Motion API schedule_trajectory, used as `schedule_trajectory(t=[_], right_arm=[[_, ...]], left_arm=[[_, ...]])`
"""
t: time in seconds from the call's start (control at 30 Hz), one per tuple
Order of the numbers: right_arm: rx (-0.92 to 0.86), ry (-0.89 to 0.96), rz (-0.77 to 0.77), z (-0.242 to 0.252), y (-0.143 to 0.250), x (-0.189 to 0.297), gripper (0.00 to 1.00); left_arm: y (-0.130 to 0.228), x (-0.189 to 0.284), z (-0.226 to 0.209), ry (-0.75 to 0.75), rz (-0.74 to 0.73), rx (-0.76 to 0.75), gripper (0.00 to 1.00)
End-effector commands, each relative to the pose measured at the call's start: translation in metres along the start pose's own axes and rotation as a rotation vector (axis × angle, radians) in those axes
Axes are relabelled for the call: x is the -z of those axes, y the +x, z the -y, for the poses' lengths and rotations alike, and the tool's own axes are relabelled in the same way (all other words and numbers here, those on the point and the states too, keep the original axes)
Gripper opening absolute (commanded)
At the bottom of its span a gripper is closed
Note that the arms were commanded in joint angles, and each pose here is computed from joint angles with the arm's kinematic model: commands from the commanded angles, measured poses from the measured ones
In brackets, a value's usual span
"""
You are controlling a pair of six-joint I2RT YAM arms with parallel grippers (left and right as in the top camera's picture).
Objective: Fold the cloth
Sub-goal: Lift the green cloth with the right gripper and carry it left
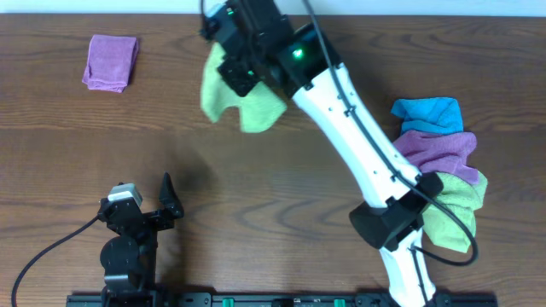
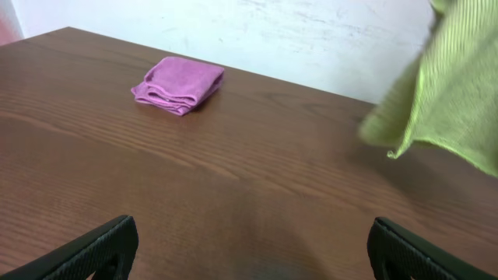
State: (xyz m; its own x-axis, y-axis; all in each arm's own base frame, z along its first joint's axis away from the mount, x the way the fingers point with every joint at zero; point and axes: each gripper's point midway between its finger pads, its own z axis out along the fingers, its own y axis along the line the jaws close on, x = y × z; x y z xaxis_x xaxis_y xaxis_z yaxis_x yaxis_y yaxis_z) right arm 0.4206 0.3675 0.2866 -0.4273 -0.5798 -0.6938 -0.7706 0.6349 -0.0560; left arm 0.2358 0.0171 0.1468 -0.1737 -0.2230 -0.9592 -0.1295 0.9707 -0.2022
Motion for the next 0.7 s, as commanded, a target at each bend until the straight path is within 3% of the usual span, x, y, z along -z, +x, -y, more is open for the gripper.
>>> schedule_trajectory(t=[0.0,0.3,0.33,0.37,0.4,0.67], right_arm=[[0.032,0.103,0.132,0.021,-0.037,0.035,0.01],[0.009,0.24,0.3,0.081,-0.069,0.1,0.01],[0.007,0.233,0.28,0.08,-0.064,0.099,0.16],[0.005,0.226,0.248,0.078,-0.057,0.096,0.78],[0.008,0.219,0.217,0.077,-0.05,0.091,0.99],[0.002,0.219,0.143,0.081,-0.031,0.085,0.99]], left_arm=[[0.013,-0.003,-0.008,-0.031,-0.026,-0.001,0.95],[0.013,-0.003,-0.008,-0.031,-0.026,-0.001,0.95],[0.013,-0.003,-0.008,-0.031,-0.026,-0.001,0.95],[0.013,-0.003,-0.008,-0.031,-0.026,-0.001,0.95],[0.013,-0.003,-0.008,-0.031,-0.026,-0.001,0.95],[0.013,-0.003,-0.008,-0.031,-0.026,-0.001,0.95]])
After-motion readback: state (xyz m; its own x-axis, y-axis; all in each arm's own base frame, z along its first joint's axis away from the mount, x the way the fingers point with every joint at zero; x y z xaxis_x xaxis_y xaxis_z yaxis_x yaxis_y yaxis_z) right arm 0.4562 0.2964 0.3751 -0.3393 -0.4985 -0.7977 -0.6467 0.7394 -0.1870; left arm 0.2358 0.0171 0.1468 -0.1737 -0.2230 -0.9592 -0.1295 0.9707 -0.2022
